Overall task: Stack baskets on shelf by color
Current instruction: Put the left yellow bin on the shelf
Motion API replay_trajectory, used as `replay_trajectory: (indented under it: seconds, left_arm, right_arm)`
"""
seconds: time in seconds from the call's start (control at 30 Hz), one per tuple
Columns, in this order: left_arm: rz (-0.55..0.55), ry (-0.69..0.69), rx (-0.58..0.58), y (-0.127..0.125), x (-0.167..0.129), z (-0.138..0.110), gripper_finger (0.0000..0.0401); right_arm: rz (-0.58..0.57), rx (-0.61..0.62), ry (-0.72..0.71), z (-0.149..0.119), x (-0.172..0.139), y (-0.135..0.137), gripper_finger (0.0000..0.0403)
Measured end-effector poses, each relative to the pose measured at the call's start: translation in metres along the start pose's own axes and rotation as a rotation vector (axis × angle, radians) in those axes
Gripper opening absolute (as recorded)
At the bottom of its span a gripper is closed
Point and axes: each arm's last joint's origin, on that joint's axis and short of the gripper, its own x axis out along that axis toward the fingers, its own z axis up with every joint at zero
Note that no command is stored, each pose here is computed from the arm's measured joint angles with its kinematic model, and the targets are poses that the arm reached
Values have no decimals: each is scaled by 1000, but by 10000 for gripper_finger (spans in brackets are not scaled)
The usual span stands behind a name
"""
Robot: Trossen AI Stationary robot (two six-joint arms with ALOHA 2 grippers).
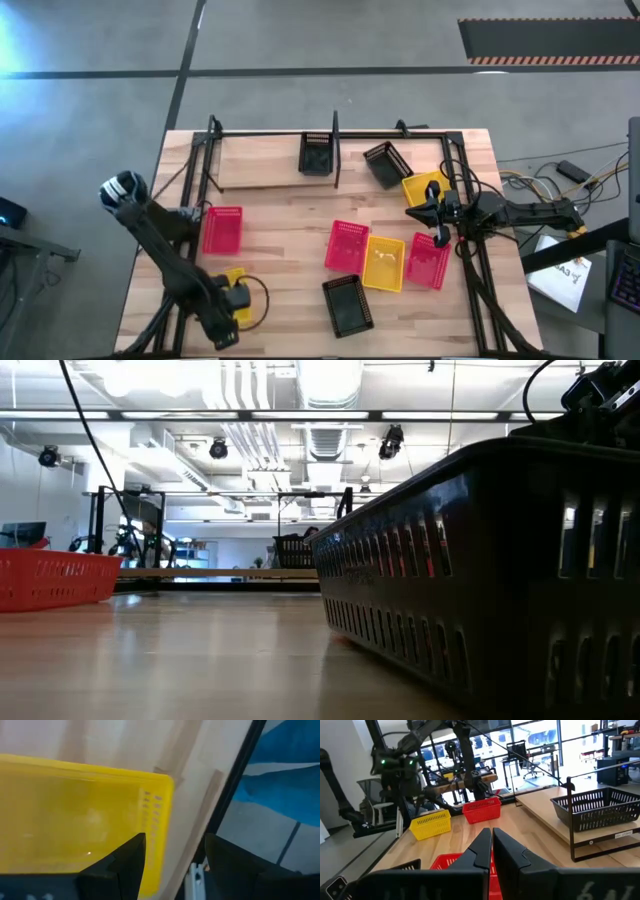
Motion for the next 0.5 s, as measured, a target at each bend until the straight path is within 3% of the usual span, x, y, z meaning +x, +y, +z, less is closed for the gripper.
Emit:
replay_trajectory:
  seconds: [0.17, 0.37, 0.5]
  left_arm:
    - [40, 57, -13, -3, 29, 1, 189]
    - [141, 104, -115, 3, 46, -1, 188]
    - [157, 108, -115, 4, 51, -1, 160]
  right_arm:
    - [0, 0, 0, 0, 0, 0, 9]
    - [0, 0, 0, 0, 0, 0, 9]
    - [0, 0, 0, 0, 0, 0, 9]
